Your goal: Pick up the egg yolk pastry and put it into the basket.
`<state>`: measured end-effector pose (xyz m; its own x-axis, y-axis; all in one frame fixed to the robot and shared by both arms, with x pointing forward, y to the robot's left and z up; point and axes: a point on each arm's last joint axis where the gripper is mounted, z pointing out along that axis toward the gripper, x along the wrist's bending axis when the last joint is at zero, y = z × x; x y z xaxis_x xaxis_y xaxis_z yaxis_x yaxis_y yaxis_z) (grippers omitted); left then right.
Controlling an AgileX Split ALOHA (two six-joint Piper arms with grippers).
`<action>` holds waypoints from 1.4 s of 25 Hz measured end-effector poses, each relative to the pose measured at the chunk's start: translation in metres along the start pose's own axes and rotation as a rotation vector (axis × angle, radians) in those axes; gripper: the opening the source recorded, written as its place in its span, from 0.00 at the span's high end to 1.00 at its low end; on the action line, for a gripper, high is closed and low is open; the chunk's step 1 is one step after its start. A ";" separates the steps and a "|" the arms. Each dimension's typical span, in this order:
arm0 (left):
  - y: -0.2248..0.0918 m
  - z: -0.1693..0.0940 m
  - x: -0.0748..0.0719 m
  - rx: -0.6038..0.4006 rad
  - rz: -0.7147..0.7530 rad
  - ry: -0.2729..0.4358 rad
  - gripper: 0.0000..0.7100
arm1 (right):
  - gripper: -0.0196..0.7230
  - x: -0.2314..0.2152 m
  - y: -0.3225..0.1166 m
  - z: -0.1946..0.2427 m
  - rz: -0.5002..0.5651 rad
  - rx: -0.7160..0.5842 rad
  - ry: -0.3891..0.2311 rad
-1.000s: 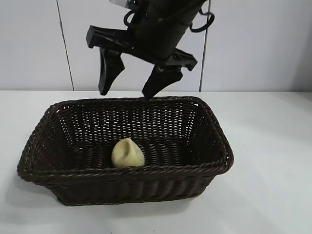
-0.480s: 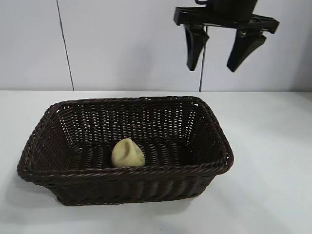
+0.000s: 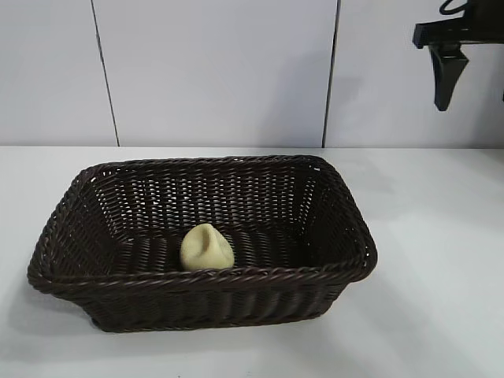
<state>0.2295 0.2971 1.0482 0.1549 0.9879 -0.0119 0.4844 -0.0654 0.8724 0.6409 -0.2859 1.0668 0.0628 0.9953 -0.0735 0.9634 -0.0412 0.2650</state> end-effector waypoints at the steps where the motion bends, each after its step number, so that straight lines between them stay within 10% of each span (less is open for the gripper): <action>1: 0.000 0.000 0.000 0.000 0.000 0.000 0.20 | 0.22 -0.001 -0.001 -0.001 0.000 0.000 -0.001; 21: 0.000 0.000 0.000 0.000 0.000 0.000 0.20 | 0.22 -0.014 -0.191 -0.021 -0.067 0.204 0.050; 35: 0.000 0.000 0.000 0.000 0.000 0.000 0.20 | 0.22 -0.026 -0.314 -0.036 -0.037 -0.196 0.099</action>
<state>0.2295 0.2971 1.0482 0.1549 0.9879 -0.0119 0.4844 -0.0654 0.8724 0.3268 -0.2952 1.0204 -0.0073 1.0000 0.0057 0.8950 0.0040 0.4461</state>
